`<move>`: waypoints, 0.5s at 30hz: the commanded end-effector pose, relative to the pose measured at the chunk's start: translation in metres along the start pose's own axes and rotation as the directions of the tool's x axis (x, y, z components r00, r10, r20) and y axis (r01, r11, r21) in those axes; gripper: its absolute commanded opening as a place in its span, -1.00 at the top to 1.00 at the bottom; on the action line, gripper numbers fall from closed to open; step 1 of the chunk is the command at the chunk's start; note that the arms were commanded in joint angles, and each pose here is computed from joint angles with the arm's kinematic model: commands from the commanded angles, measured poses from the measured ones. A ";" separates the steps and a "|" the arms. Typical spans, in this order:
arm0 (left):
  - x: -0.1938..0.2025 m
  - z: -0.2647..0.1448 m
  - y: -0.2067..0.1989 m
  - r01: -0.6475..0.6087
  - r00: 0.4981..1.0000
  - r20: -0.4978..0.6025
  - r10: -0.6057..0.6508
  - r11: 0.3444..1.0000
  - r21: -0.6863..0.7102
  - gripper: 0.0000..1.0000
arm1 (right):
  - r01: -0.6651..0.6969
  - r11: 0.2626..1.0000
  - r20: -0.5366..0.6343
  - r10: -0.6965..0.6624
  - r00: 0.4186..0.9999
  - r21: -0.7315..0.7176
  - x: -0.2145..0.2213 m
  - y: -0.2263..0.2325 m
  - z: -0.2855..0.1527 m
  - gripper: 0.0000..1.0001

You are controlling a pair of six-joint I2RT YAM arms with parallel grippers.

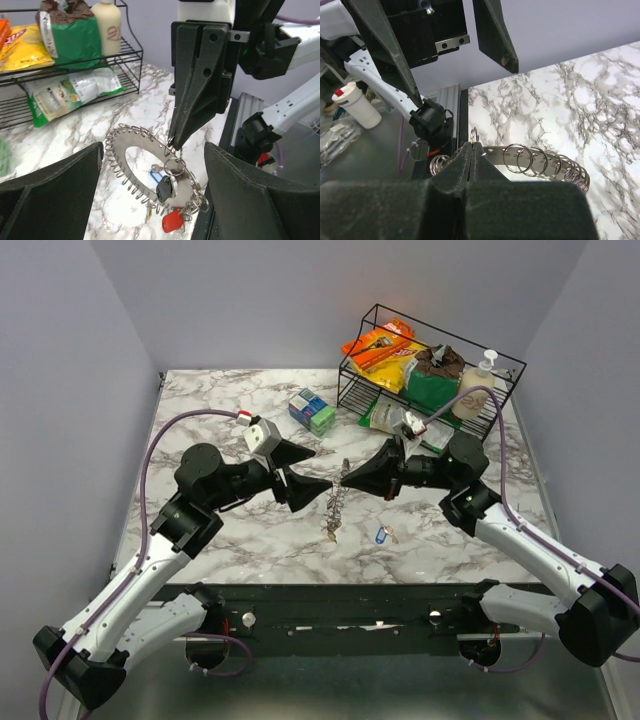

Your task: Put the keys on the keyring

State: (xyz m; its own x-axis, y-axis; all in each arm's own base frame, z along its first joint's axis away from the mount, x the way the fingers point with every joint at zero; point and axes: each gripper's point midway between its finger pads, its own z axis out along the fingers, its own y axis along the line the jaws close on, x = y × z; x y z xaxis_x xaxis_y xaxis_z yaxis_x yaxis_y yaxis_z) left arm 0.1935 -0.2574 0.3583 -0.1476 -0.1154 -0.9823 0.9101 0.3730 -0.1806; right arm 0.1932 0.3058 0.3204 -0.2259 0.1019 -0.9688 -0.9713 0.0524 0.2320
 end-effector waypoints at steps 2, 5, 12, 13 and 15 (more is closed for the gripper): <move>-0.016 -0.002 -0.028 -0.056 0.994 0.096 0.042 0.987 0.148 -0.68 | 0.149 0.989 0.153 -0.144 0.978 -0.022 -0.034 0.019 -0.005 0.99; -0.018 -0.007 -0.046 -0.105 0.988 0.138 0.072 0.963 0.250 -0.65 | 0.223 0.975 0.226 -0.211 0.951 -0.026 -0.042 0.030 -0.012 0.99; -0.010 -0.001 -0.049 -0.089 0.993 0.106 0.059 0.948 0.306 -0.50 | 0.247 0.968 0.247 -0.229 0.942 -0.046 -0.044 0.039 -0.016 0.99; -0.010 0.000 -0.049 -0.086 0.993 0.102 0.057 0.946 0.313 -0.45 | 0.248 0.968 0.250 -0.229 0.941 -0.046 -0.044 0.040 -0.017 0.99; -0.007 0.003 -0.049 -0.070 0.995 0.087 0.044 0.942 0.327 -0.36 | 0.249 0.967 0.251 -0.229 0.940 -0.053 -0.044 0.041 -0.017 0.99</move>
State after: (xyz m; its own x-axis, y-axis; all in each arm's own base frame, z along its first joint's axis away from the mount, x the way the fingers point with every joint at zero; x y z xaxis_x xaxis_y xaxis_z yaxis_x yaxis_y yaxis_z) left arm 0.1590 -0.2725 0.3703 -0.0720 -0.1804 -0.9810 0.9864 0.1327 -0.0968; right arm 0.1713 0.2912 0.3497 -0.0475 0.2677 -0.9623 -0.9979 0.0299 0.0576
